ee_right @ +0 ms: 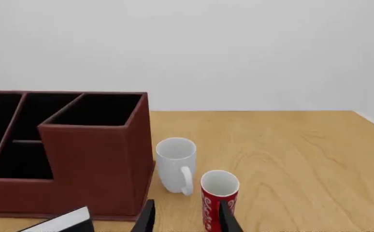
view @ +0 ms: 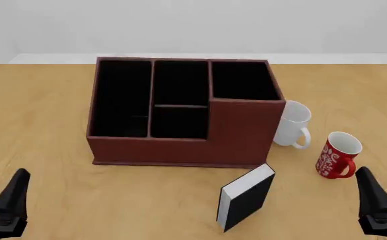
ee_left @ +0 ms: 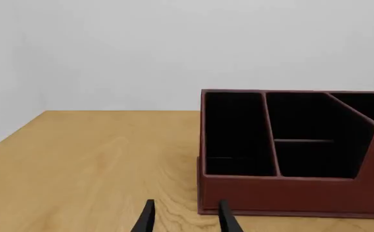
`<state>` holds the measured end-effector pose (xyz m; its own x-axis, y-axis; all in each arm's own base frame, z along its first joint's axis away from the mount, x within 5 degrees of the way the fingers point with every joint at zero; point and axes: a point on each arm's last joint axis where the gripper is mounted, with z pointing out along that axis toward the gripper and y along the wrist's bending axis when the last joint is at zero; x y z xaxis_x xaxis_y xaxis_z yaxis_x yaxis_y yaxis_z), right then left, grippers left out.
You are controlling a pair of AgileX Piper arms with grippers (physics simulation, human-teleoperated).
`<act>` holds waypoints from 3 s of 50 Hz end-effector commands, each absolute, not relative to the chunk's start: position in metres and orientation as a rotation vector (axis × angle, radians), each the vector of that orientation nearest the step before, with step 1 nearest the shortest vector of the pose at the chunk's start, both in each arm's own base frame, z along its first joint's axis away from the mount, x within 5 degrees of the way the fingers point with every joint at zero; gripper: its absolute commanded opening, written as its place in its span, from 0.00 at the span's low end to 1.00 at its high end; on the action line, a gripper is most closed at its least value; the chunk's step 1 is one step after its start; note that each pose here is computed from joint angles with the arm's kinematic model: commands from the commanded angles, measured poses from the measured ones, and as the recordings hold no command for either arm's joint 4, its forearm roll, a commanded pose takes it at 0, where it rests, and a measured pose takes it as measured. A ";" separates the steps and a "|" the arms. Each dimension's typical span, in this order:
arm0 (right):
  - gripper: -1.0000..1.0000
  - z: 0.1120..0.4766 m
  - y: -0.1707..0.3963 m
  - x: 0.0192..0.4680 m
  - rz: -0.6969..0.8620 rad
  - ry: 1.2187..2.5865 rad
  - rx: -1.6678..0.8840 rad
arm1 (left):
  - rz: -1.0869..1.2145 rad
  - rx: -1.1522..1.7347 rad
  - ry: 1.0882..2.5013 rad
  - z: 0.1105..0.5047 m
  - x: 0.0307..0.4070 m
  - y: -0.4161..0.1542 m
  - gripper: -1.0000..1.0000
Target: Pick up the book and place it in the right compartment of the caddy.
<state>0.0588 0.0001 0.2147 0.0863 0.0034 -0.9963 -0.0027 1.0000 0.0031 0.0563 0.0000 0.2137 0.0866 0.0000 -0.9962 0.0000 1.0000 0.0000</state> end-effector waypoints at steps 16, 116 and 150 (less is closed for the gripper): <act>1.00 0.238 0.008 0.070 0.040 1.583 -0.145 | 0.000 0.000 1.485 0.214 0.057 0.000 1.00; 1.00 0.321 0.086 0.169 -0.289 1.711 -1.859 | 0.000 0.000 1.485 0.214 0.057 0.000 1.00; 1.00 0.310 0.094 0.191 -0.267 1.764 -1.955 | 0.000 0.000 1.485 0.214 0.057 0.000 1.00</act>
